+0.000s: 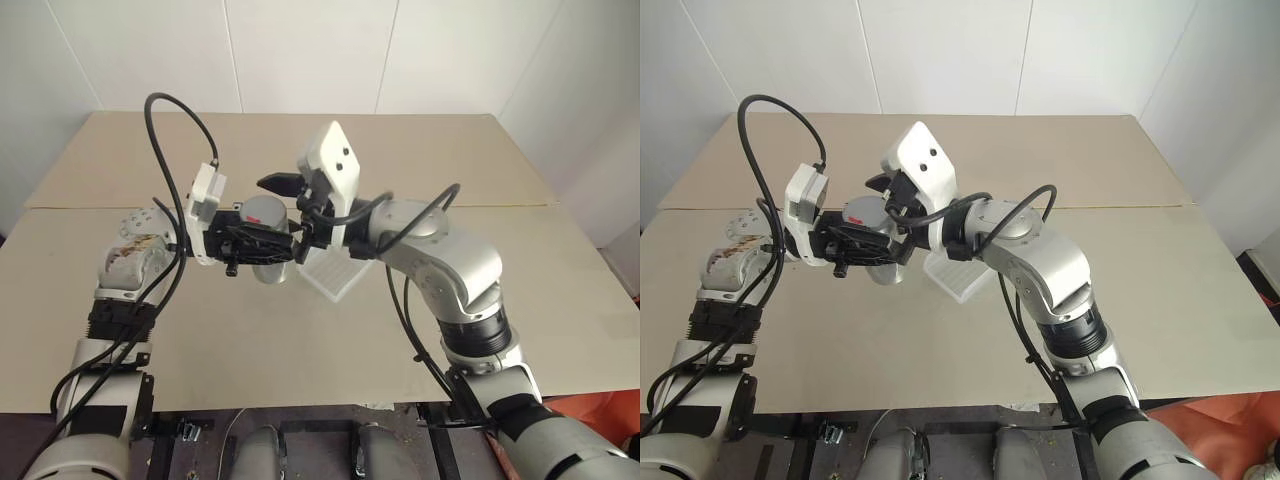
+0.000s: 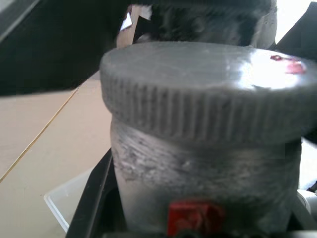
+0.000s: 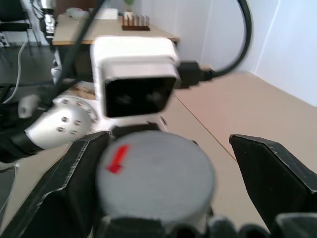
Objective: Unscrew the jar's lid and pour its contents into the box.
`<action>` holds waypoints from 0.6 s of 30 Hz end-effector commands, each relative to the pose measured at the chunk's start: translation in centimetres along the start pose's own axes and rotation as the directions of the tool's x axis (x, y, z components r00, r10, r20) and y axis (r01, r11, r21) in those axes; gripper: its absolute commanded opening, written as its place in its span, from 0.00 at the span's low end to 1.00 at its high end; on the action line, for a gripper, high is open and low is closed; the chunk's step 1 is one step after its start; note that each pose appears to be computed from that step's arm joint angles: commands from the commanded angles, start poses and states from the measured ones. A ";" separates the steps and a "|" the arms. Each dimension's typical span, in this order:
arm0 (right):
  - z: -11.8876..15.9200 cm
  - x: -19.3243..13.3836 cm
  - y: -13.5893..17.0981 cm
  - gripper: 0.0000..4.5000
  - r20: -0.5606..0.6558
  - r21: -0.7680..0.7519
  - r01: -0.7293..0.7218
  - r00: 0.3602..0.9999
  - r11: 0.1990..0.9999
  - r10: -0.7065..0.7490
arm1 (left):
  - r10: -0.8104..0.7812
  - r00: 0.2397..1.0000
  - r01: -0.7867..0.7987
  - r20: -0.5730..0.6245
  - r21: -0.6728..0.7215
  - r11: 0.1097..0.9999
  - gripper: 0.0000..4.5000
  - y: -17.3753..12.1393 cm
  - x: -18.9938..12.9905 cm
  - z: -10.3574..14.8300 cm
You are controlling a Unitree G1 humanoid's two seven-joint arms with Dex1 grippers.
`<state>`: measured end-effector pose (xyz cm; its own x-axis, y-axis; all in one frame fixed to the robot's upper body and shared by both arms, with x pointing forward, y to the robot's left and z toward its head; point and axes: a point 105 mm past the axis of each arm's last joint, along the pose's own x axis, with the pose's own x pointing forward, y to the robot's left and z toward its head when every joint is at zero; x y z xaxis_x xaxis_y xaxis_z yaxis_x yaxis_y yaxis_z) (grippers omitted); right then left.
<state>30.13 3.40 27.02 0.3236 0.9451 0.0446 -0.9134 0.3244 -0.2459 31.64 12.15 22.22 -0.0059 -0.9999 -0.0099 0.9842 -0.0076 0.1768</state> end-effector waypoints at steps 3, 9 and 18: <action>1.0 -1.8 -2.3 0.99 0.034 -0.056 0.074 0.997 0.996 -0.072 | -0.013 1.000 0.013 -0.012 0.066 0.998 0.43 -0.6 -0.7 1.5; 0.8 -4.4 -4.4 0.99 0.032 -0.066 0.126 0.992 0.990 -0.125 | 0.021 0.999 -0.020 -0.024 0.059 0.998 0.43 -1.2 -2.4 1.8; -0.1 -7.1 -6.6 0.99 -0.021 -0.097 0.195 0.980 0.976 -0.198 | 0.079 0.995 -0.075 -0.065 0.059 0.995 0.43 -2.3 -4.6 1.9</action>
<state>34.47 -5.20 26.65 0.5145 0.8573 0.0190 -0.8213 0.4991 -0.2764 29.61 16.51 22.58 0.0823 -0.9934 -0.0796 0.9789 0.0656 0.1936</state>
